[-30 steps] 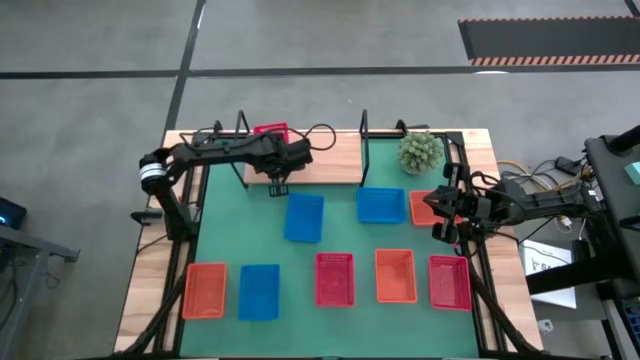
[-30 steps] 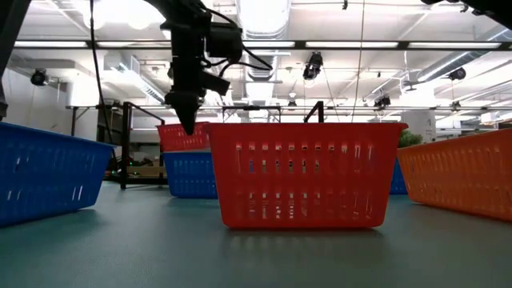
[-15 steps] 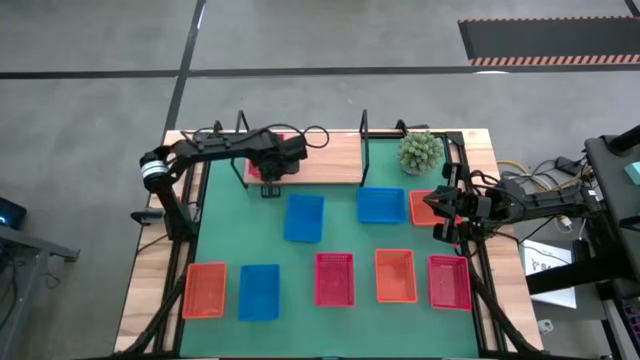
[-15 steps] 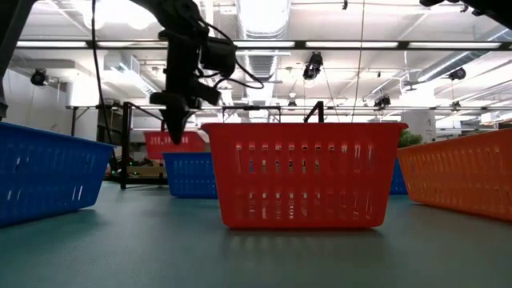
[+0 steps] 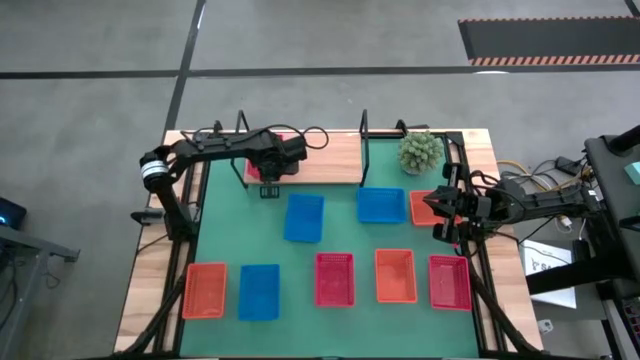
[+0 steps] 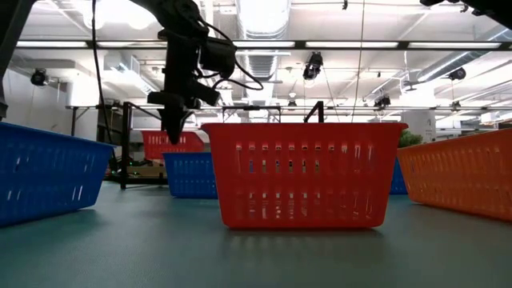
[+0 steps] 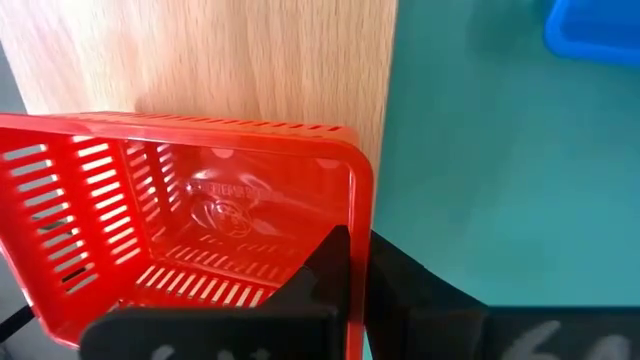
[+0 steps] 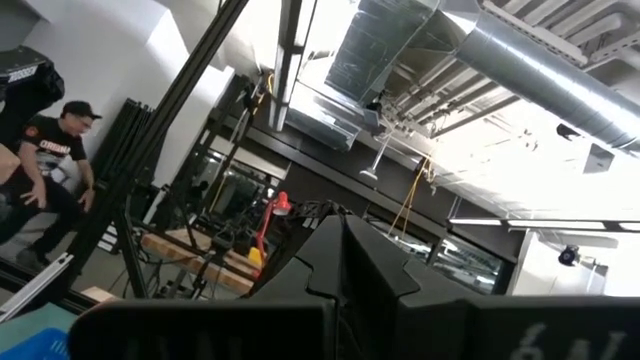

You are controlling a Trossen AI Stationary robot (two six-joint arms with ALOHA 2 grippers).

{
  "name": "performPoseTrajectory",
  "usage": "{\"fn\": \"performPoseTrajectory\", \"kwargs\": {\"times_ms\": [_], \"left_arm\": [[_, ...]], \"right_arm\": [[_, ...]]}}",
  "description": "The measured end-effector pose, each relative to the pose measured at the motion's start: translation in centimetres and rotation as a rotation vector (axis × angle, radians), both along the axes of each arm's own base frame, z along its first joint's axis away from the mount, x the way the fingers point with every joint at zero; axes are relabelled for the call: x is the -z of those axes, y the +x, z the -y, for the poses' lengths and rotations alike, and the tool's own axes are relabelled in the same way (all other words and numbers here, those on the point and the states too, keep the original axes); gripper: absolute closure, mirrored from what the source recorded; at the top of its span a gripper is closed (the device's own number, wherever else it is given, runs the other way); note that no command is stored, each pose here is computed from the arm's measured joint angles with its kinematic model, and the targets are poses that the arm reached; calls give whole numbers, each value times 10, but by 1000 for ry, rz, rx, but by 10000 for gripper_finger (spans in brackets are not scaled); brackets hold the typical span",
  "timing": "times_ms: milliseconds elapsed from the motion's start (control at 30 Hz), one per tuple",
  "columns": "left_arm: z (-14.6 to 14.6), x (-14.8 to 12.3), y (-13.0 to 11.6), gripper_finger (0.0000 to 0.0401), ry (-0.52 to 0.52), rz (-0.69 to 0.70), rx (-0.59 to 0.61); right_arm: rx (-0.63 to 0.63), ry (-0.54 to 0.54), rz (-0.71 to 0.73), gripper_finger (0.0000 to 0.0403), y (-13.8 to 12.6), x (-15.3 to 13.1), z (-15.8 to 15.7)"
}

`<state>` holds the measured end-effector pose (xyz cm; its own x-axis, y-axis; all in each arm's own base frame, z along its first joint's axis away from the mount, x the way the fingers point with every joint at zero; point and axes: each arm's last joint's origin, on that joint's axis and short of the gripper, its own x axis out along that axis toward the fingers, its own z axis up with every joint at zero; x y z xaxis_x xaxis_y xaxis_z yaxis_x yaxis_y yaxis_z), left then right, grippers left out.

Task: Stack baskets on shelf by color
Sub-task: Put the top red bin on the shelf

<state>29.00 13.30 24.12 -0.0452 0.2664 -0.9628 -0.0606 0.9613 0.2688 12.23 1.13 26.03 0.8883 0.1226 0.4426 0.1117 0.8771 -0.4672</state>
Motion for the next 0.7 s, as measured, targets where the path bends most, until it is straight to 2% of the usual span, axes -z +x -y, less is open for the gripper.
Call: {"fn": "performPoseTrajectory", "kwargs": {"times_ms": [200,400,533,600,700], "left_arm": [[-1,0,1,392,4,10,-1],[0,0,0,345,2,4,0],[1,-1,-6,317,17,-66,-2],[1,-5,-7,307,40,-86,-23],[5,-19,-1,301,57,-33,-46]], "right_arm": [[1,-1,0,394,0,0,0],[1,-1,0,394,0,0,0],[1,-1,0,394,0,0,0],[1,-1,0,394,0,0,0],[1,-1,-1,394,0,0,0]]}}
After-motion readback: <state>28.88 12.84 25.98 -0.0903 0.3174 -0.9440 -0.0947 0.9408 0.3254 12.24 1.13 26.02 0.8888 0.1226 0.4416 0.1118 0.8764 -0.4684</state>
